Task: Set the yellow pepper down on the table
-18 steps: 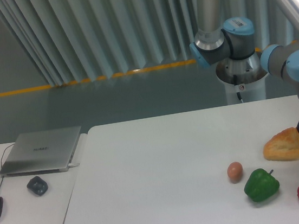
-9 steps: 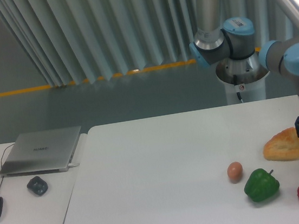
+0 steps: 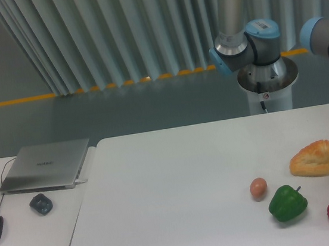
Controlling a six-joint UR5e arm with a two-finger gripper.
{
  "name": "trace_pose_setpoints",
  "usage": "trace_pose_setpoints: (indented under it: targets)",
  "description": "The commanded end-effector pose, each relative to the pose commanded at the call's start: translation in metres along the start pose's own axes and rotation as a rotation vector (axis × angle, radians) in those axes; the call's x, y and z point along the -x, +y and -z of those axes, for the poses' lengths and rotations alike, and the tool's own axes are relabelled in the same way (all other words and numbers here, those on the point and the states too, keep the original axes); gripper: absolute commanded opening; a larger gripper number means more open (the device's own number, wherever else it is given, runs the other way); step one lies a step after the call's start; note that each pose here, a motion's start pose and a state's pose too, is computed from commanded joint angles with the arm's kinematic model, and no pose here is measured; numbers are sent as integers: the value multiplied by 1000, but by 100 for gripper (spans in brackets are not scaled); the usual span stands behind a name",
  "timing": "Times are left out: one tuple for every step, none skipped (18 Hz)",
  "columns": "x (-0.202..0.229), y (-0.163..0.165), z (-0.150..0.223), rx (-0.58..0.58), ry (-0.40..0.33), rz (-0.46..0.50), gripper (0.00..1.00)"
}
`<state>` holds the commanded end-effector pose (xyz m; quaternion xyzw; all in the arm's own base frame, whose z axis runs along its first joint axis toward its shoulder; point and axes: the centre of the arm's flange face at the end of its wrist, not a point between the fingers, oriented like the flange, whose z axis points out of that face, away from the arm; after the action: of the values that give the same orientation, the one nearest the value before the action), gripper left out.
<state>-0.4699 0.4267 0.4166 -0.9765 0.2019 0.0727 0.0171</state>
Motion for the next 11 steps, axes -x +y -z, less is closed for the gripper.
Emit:
trace_pose_setpoints:
  targets:
    - [1,7,-1,2,3,-60,100]
    - [0,10,-5,4,15,-126,100]
    - [1,13,-6,4,17,-153,100]
    - [0,15,-11,3,25,-158,100]
    - [-2,14,-15,4,31,-159,100]
    - [-3,14,-17,1,34,-161,100]
    - [-2,15,-17,4,34,-161,100]
    - [-3,15,-19,1,39,-162,100]
    - [-3,16,-19,0,40,-162,100]
    - [-3,16,-20,0,43,-167,100]
    - [-3,16,-22,1,49,-178,100]
